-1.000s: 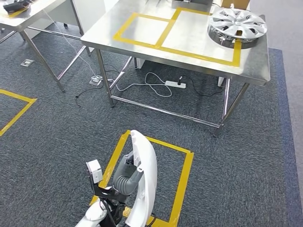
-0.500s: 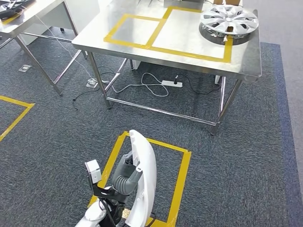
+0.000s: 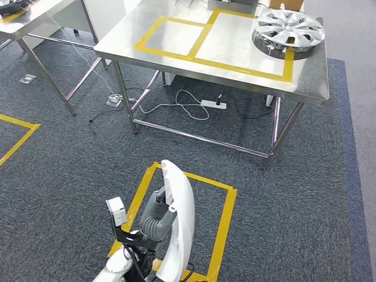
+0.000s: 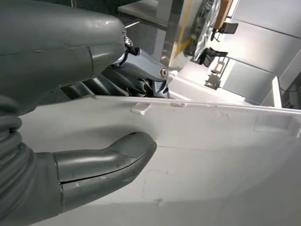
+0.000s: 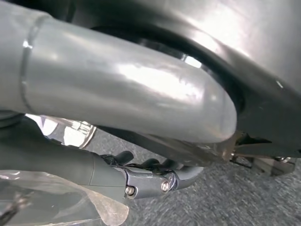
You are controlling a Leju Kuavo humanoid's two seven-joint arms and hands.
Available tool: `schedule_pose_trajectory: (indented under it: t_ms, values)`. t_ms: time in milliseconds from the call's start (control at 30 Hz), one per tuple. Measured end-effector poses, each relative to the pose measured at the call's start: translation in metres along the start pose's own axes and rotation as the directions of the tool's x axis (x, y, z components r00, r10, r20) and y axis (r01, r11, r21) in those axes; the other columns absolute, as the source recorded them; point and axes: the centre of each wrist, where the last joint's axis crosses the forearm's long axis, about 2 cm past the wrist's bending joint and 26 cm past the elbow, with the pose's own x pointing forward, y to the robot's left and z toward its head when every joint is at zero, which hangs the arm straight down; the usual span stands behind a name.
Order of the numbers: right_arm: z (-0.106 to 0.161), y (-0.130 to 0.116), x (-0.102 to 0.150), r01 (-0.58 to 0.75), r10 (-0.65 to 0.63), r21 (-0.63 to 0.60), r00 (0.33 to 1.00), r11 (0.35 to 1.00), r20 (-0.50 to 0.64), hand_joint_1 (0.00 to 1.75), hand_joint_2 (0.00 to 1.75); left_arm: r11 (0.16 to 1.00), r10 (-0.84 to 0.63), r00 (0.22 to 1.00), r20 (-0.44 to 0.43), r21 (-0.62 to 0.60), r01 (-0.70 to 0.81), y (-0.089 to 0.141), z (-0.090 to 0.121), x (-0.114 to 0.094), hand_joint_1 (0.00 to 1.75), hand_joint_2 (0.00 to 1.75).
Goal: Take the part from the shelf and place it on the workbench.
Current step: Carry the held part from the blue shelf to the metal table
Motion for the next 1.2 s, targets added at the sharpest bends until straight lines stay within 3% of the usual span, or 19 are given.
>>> schedule_pose_trajectory:
  t_ms: [1200]
  values:
    - [-0.0001,-0.0038,-0.0003,-0.004,0.004,-0.007,1.0,1.0,-0.007,0.0,0.0,1.0,0.024,0.999,0.025,0.016,-0.024,0.001,-0.0029,0.0021,1.75,1.75]
